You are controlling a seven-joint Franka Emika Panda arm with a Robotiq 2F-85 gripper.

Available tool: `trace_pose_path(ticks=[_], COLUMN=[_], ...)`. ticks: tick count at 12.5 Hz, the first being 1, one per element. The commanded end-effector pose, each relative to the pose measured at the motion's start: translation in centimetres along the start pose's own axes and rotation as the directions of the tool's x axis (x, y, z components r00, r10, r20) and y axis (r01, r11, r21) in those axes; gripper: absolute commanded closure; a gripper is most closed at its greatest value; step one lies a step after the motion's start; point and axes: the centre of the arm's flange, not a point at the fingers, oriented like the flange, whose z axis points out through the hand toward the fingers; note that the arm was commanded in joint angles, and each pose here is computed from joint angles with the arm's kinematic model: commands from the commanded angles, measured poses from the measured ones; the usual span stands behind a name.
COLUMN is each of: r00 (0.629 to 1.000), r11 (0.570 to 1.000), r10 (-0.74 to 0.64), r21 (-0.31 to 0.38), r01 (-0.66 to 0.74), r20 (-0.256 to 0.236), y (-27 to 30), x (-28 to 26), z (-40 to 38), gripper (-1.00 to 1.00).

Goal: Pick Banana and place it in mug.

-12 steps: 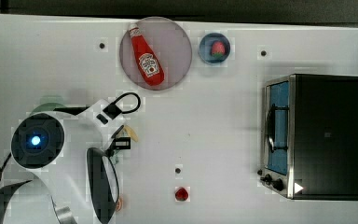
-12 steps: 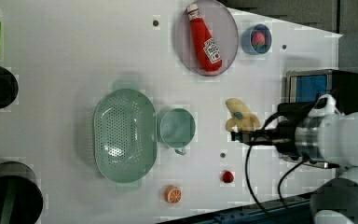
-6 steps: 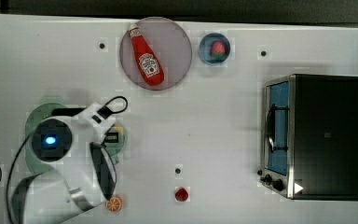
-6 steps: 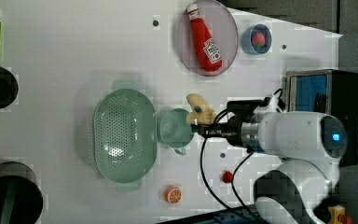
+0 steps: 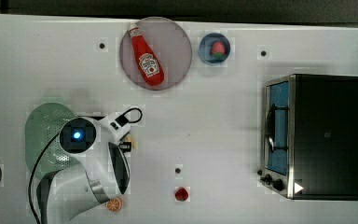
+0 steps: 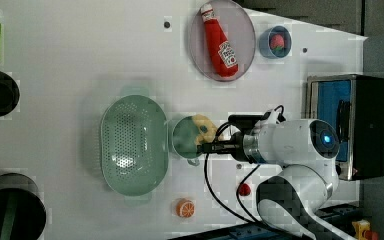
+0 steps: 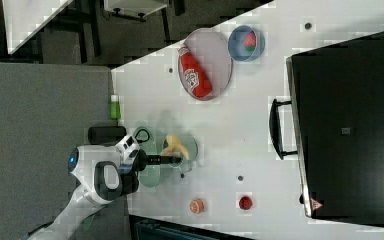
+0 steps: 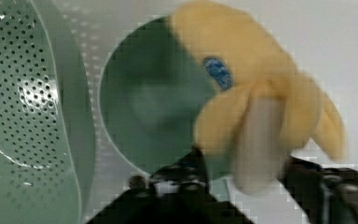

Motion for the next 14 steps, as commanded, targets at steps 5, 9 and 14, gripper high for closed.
trace_pose_path(ticks=[5,9,14], r00=[0.988,0.951,0.887], r11=[0.999,0.986,0.912], r10=[0.04,0.167,0.411], r21=[0.032,0.046,0.091], r01=[-0.035,-0.161,-0.401], r20=[-0.149,-0.259,-0.213], y=[-0.7,5.4,18.0], x=[0.5,1.1,0.0], z=[-6.8,-16.1,-28.7], gripper=[-1.0,-1.0,-1.0])
